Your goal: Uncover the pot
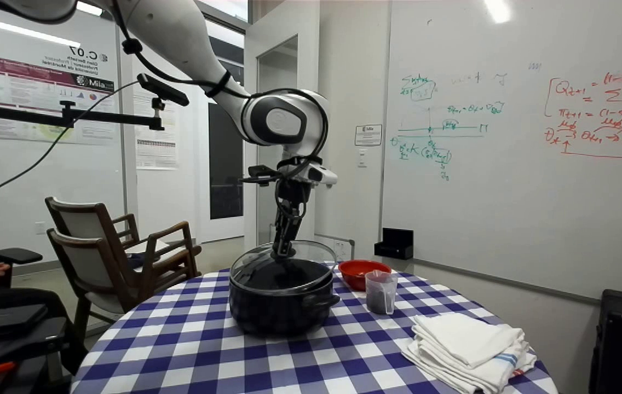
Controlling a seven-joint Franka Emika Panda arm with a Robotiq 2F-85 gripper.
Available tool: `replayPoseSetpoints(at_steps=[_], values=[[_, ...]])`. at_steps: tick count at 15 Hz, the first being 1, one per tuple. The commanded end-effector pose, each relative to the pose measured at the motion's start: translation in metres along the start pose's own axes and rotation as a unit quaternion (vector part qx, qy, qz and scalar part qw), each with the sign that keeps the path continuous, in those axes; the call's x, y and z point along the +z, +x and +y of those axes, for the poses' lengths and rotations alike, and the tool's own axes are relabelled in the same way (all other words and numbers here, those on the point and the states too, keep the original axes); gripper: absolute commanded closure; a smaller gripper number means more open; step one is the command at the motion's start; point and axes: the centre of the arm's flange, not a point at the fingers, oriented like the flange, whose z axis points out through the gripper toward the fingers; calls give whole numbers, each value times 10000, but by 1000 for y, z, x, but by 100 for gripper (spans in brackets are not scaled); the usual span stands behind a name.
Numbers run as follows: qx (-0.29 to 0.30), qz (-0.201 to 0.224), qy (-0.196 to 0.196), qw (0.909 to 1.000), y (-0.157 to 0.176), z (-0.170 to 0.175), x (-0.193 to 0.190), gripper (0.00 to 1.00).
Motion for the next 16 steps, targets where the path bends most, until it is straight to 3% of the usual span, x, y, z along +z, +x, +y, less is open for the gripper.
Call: replayPoseSetpoints(at_steps=[1,16], values=[[-55,14,-15,10000,6,-2,-11,75],[-178,-75,-269,9995,5,-11,-5,75]])
